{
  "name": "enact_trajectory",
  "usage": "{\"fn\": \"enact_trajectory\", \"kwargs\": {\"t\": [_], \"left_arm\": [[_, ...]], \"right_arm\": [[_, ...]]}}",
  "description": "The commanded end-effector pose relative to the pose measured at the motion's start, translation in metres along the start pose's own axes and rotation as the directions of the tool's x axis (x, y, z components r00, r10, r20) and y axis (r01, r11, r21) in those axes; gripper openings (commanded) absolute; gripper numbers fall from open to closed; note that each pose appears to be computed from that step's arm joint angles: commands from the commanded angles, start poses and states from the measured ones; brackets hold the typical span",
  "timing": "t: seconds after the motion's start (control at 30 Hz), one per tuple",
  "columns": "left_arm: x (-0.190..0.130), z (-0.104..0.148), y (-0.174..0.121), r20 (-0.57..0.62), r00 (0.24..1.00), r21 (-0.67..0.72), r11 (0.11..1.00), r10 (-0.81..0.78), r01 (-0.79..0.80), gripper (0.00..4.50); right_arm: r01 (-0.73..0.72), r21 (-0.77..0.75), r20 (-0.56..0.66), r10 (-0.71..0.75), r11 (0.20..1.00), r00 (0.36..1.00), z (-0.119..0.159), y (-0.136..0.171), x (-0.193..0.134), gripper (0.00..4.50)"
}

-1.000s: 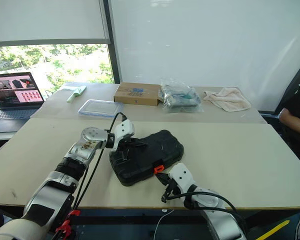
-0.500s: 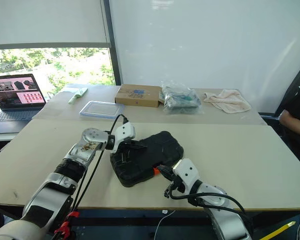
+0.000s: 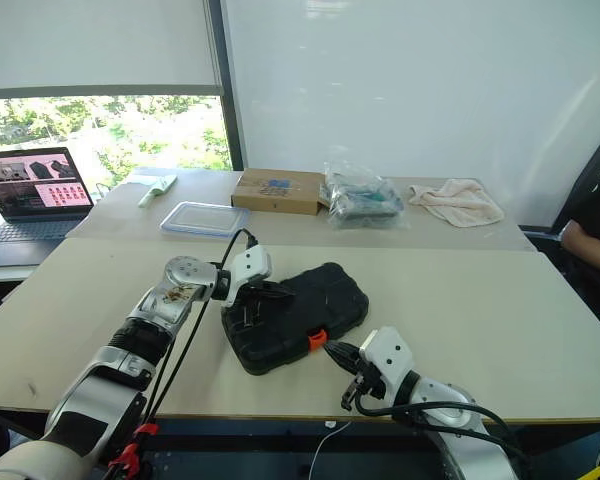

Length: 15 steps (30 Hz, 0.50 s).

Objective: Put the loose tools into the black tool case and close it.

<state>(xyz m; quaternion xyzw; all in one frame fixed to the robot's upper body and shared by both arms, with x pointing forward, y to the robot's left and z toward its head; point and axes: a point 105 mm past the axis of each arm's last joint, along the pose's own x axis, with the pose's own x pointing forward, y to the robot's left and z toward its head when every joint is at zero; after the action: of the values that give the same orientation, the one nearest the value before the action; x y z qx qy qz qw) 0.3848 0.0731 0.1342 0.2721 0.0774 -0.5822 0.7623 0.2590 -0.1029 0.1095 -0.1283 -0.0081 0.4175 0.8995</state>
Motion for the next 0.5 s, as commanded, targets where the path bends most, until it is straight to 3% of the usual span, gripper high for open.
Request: {"fn": "enact_trajectory", "kwargs": {"t": [0.03, 0.5], "left_arm": [[0.010, -0.047, -0.028, -0.145, 0.984, -0.120, 0.989, -0.107, 0.090, 0.00], [0.009, -0.048, -0.028, -0.152, 0.983, -0.126, 0.988, -0.105, 0.087, 0.00]], "right_arm": [[0.013, -0.012, -0.011, -0.014, 1.000, 1.000, -0.001, -0.001, 0.008, 0.09], [0.013, -0.043, 0.010, -0.013, 0.999, 1.000, -0.001, -0.009, 0.029, 0.09]]}}
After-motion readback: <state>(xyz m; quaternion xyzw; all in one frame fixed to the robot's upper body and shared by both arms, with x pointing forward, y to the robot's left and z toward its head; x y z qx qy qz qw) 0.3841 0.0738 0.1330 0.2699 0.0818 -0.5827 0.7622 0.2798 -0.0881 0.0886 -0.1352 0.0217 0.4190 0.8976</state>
